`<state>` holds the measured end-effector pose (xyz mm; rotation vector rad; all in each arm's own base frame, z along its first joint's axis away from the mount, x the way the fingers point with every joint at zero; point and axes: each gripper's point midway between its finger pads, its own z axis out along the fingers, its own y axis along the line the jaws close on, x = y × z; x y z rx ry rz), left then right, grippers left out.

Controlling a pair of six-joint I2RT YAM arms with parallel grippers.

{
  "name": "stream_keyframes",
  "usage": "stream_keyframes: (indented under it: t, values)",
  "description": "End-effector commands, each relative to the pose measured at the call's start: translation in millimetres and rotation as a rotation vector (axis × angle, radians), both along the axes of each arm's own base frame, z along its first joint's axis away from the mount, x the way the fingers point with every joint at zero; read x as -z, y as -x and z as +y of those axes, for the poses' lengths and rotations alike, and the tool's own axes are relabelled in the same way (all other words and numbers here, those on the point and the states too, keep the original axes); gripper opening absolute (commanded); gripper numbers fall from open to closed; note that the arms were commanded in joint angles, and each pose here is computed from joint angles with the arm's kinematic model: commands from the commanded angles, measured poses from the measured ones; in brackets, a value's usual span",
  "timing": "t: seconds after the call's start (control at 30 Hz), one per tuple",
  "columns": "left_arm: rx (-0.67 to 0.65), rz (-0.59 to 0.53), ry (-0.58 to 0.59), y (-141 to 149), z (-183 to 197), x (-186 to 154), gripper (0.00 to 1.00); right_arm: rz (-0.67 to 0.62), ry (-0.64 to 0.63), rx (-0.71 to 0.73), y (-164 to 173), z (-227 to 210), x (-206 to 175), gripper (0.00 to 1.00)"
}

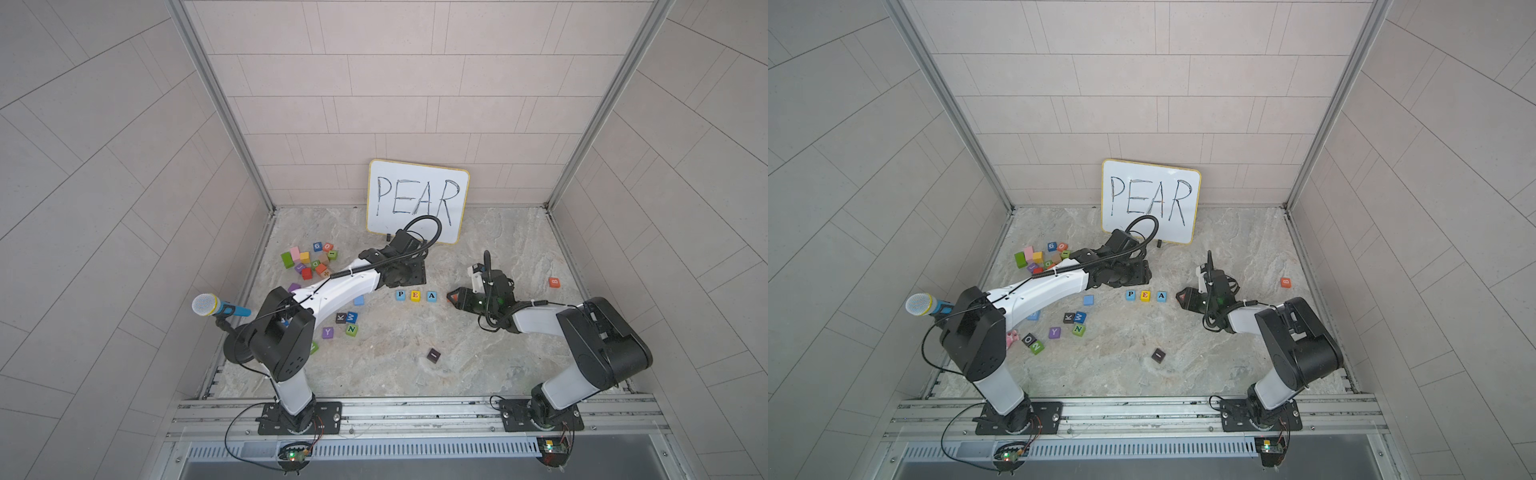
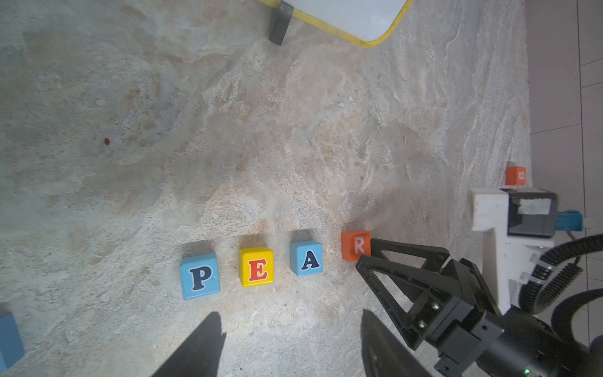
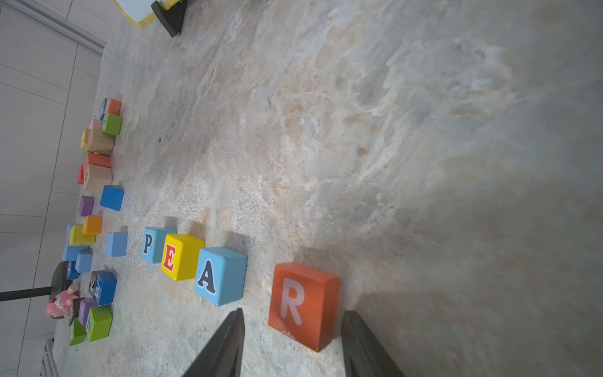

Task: Spell the uppercase word “pear” with letter blocks
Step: Adjust the letter block at the center of the board.

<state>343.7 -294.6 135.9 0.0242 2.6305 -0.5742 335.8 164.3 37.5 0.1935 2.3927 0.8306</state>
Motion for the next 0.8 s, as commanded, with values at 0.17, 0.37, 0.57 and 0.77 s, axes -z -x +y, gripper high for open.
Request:
stream_keyframes:
  t: [0.17, 0.37, 0.57, 0.77]
  values:
    - [-0.008, -0.010, -0.003, -1.7, 1.6, -3.9, 0.71, 0.004, -0.017, 0.017, 2.7, 3.3, 0.9, 0.51]
    - [-0.012, -0.013, -0.007, -1.6, 3.5, -4.5, 0.71, -0.001, -0.027, 0.004, 2.9, 12.7, 0.5, 0.51]
    - [-0.012, -0.011, -0.006, -0.5, 3.6, -3.9, 0.71, -0.001, -0.022, 0.003, 2.8, 13.5, 2.9, 0.51]
    - [-0.013, -0.007, 0.001, 0.4, 3.5, -1.9, 0.71, 0.000, -0.003, 0.000, 0.5, 12.8, 6.6, 0.51]
